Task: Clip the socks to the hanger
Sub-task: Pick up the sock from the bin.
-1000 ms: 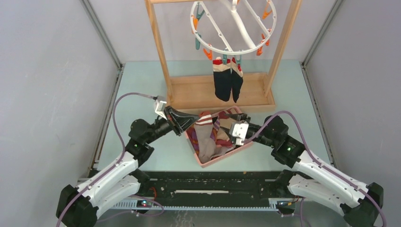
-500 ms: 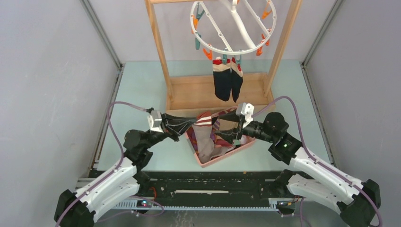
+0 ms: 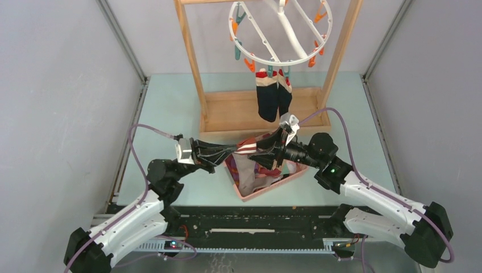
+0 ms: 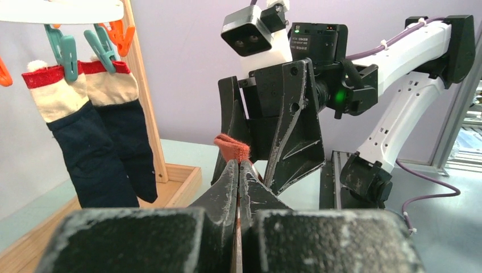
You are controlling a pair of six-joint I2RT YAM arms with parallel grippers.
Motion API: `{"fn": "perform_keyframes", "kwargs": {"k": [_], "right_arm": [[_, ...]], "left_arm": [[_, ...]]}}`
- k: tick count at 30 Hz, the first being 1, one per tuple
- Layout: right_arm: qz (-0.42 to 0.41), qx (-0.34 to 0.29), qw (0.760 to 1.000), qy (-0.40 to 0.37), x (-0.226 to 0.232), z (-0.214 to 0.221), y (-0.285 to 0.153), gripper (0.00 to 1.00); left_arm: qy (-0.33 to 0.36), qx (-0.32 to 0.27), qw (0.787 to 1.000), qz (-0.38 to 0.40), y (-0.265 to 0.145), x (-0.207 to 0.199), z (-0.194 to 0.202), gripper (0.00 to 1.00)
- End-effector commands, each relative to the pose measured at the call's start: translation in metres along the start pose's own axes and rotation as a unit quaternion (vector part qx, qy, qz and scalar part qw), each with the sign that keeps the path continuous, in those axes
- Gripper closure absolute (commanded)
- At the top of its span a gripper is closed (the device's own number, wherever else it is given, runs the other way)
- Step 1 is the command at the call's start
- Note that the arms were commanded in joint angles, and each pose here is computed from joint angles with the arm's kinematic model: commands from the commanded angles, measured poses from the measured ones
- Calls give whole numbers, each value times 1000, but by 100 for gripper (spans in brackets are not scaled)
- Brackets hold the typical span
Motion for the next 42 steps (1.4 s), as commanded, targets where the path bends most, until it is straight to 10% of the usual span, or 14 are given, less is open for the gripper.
{"fn": "perform_keyframes", "kwargs": {"k": [1, 13, 20, 24, 42], "right_arm": [[-54, -49, 997, -6, 25, -33, 9, 38], [-70, -47, 991, -101, 41, -37, 3, 99], [-76, -18, 976, -204, 42, -30, -10, 100], [-97, -4, 961, -258, 45, -26, -14, 100], [-122, -3, 949, -289, 49, -23, -11, 100]], "left_arm": [[11, -20, 1000, 10, -1, -4, -5, 100], [-4, -19, 1000, 3, -6, -7, -1, 98], [4, -12, 1000, 8, -18, -14, 4, 38], [28, -17, 999, 14, -24, -18, 1, 22], [-9, 14, 997, 72, 4, -21, 1, 41]]}}
Point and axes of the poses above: each gripper's point midway between its finger pads, its own y axis out along the fingers, its own x axis along the line the jaws close on, z = x × y, the point moved 8 cm from there along -y, back along the fingers, and after that the axes turned 6 degrees about y, right-handed, at the moved point
